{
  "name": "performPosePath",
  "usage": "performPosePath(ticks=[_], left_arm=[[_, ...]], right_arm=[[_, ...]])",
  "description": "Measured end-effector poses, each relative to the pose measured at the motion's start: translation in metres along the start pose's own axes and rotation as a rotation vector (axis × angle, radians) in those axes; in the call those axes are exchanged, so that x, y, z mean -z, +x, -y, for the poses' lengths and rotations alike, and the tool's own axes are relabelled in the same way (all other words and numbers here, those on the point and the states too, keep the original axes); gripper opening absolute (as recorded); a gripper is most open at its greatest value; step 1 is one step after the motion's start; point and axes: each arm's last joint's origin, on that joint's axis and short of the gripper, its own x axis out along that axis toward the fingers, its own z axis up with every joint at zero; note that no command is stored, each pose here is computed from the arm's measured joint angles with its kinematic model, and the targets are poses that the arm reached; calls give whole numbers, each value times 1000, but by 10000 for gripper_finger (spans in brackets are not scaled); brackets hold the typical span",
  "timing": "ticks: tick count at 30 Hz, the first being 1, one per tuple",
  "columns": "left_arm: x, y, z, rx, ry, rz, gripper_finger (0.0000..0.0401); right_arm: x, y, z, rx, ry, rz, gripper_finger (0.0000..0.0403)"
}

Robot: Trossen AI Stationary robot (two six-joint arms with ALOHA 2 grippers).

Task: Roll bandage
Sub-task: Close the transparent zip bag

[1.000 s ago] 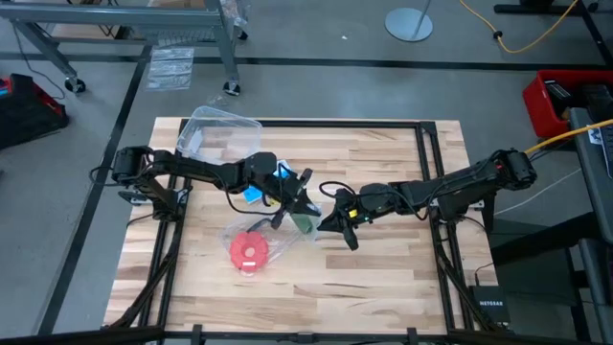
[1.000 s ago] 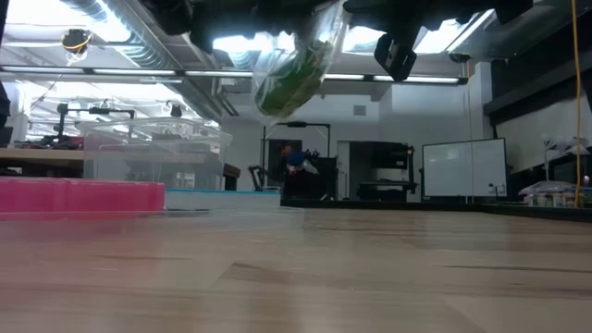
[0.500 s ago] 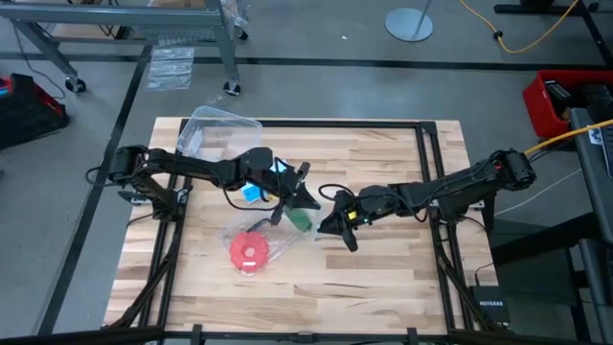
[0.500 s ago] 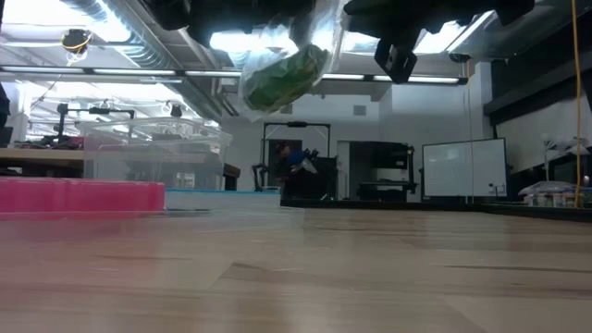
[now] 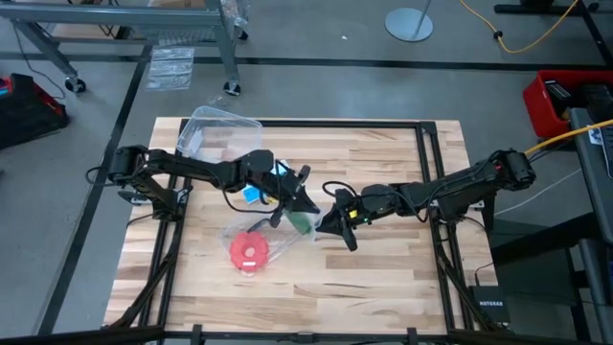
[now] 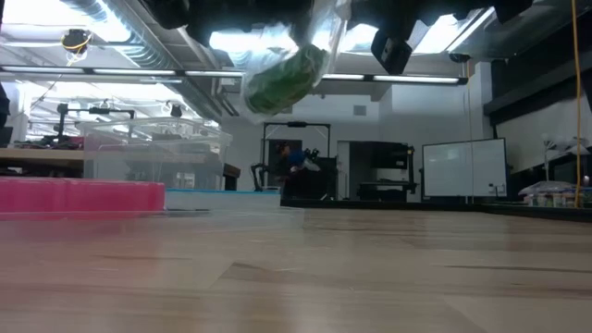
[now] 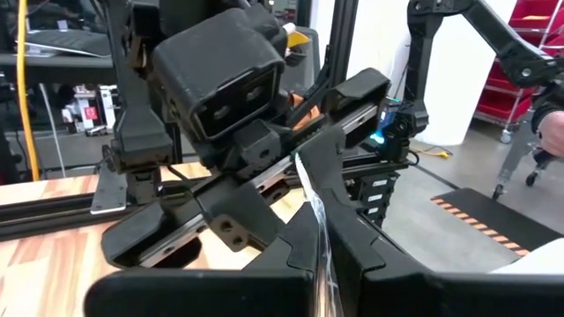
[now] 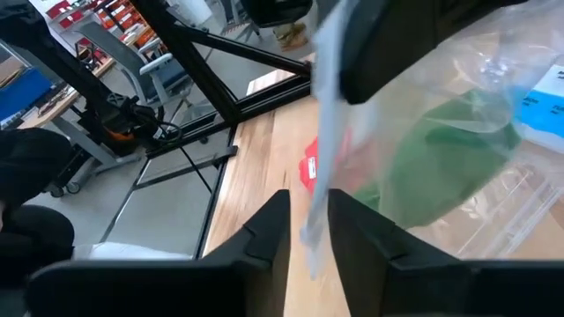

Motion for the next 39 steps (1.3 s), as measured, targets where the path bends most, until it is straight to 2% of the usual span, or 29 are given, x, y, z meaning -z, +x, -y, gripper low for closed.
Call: performPosePath(ticks=[8,14,19,31,39], left_arm=[[0,0,0,3,0,0,0],[-2,-2,-1,-7,-16,8,0],[-2,-3,-2,-15,-28,11,0],[-4,-3,-3,-31,-21,24,0],[-4,-2,2,56,-36,25,1]], right_arm=[[0,0,0,2,-2,-2,10],[1,0,0,8,1,-8,22],[0,-1,0,10,0,-4,7],[1,-1,2,37,2,-10,5],[1,-1,1,23,1,-10,3]])
